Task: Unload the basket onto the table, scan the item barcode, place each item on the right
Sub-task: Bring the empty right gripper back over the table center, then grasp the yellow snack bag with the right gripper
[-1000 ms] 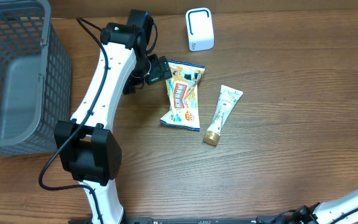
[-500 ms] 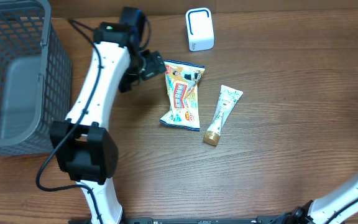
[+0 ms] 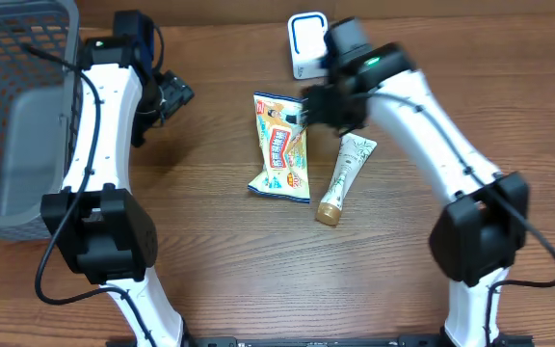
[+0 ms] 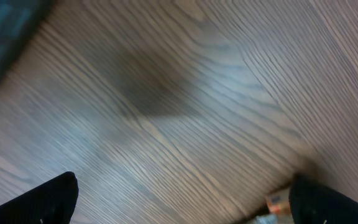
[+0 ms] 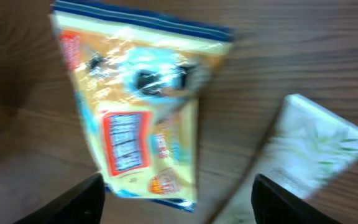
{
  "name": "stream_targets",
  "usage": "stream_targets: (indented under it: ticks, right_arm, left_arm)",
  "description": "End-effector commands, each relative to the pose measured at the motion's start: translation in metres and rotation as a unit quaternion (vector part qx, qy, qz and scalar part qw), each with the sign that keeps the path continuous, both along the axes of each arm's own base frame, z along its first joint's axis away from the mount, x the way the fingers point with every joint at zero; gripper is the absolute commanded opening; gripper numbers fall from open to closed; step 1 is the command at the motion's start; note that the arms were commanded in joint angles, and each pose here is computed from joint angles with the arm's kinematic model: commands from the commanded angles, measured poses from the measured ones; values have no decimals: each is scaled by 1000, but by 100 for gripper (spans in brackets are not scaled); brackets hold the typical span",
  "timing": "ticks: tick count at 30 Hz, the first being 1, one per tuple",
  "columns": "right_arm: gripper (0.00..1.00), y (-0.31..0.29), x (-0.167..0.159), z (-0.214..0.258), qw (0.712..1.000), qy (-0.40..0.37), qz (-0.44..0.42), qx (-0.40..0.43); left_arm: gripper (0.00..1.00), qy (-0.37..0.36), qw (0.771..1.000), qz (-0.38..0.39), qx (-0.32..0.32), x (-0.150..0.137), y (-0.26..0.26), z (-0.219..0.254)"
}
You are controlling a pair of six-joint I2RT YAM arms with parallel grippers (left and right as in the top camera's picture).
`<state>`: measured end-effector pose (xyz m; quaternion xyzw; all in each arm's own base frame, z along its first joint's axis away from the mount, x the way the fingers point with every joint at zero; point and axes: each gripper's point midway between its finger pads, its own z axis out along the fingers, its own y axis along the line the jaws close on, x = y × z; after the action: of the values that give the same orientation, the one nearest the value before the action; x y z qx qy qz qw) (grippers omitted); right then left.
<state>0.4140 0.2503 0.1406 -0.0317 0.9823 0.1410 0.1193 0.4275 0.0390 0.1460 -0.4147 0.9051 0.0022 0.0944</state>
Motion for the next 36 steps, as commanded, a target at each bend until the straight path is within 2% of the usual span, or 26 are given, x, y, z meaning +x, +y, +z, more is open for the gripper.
stream_targets:
  ticks: [1,2,4,11,16,18,22,24,27,32,36]
  right_arm:
    - [79,15,4,-11,994,-57,-52,-75]
    - [93,29,3,-9,994,-71,-44,-70]
    - [95,54,-2,-9,994,-86,-24,-58]
    - [94,75,-14,-49,988,-97,-13,-118]
    - [88,76,-23,-90,981,-90,-25,-171]
    - [81,72,-23,-98,979,-86,-35,-183]
    - [55,69,-22,-100,978,-85,-41,-187]
    - [38,67,-21,-100,977,-86,-48,-190]
    - [5,62,-18,-100,976,-85,-54,-192]
    - [4,74,-29,-87,987,-43,-41,-151]
    - [4,95,-41,-21,1000,12,4,-26]
  left_arm:
    - [100,-5,999,36,20,-2,23,6]
    - [100,-3,999,33,22,-3,26,6]
    - [100,2,999,36,31,-6,30,6]
    - [100,7,999,36,33,-8,30,6]
    - [100,7,999,36,33,-8,30,6]
    - [100,7,999,36,33,-8,30,6]
    - [100,7,999,36,32,-8,30,6]
    - [100,7,999,36,33,-8,30,6]
    - [100,7,999,36,32,-8,30,6]
    - [100,8,999,35,33,-9,29,6]
    - [100,9,999,35,32,-9,29,5]
